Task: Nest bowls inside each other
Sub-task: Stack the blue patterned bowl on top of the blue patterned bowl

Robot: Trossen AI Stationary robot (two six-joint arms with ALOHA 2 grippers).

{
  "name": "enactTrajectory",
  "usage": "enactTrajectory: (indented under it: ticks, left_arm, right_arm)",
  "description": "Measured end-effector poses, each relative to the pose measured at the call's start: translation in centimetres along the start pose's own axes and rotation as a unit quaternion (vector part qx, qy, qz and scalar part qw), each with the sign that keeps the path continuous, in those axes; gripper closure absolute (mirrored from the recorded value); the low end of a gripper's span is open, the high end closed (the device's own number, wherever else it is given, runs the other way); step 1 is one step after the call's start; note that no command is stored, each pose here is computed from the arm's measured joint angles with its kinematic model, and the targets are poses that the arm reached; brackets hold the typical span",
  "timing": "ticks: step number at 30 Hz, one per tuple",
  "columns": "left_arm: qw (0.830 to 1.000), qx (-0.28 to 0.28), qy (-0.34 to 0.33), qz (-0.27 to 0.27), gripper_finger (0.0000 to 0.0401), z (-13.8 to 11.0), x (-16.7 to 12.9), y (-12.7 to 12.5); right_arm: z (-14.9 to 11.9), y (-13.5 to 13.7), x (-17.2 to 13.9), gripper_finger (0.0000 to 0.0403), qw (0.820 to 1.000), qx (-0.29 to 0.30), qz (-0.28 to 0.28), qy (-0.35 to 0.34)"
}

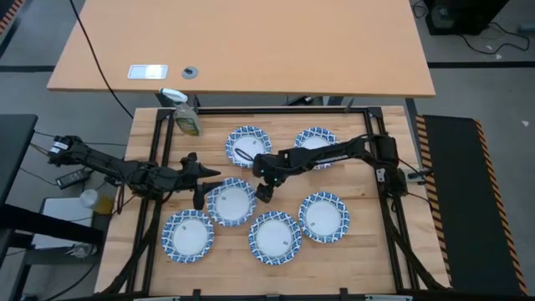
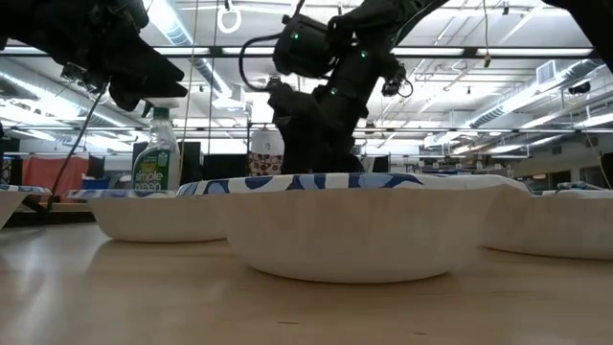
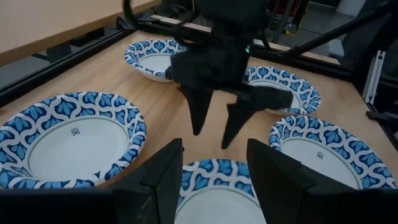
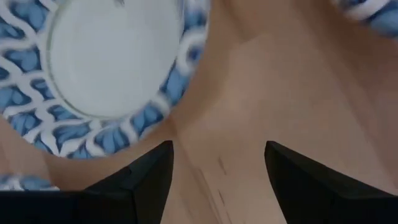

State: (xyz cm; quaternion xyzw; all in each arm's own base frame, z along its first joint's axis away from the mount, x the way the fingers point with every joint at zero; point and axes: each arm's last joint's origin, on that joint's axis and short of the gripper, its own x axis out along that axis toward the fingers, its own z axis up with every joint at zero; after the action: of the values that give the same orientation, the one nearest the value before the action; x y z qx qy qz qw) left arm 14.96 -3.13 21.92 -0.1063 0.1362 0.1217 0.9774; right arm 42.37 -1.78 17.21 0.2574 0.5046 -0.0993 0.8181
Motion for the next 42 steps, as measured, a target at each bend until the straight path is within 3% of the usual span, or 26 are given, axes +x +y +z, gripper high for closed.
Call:
enactTrajectory:
  ticks: [7,13,18,22,42]
  left_arm:
    - [1.000,0.001,0.001,0.000,0.0220,0.0,0.0,0.0]
    - [1.000,0.005,0.009,0.003,0.0220,-0.2,0.0,0.1]
    - [1.000,0.005,0.013,-0.006,0.0220,-0.2,0.0,0.0]
    - [1.000,0.011,0.009,-0.007,0.0220,-0.1,0.0,0.0]
    - [1.000,0.006,-0.005,-0.013,0.0220,0.2,0.0,-0.1]
  right_arm:
    - [-0.2,0.3,0.3,0.0138,1.000,0.018,0.002,-0.011]
    - [0.0,0.2,1.1,0.0103,0.990,0.048,0.124,-0.044]
    - [-1.9,-1.7,2.9,0.0075,0.984,0.107,0.137,-0.037]
    - [-1.7,-1.7,3.1,0.0070,0.970,0.117,0.189,-0.095]
    - [-2.5,-0.5,5.0,0.0189,0.971,0.129,0.171,-0.105]
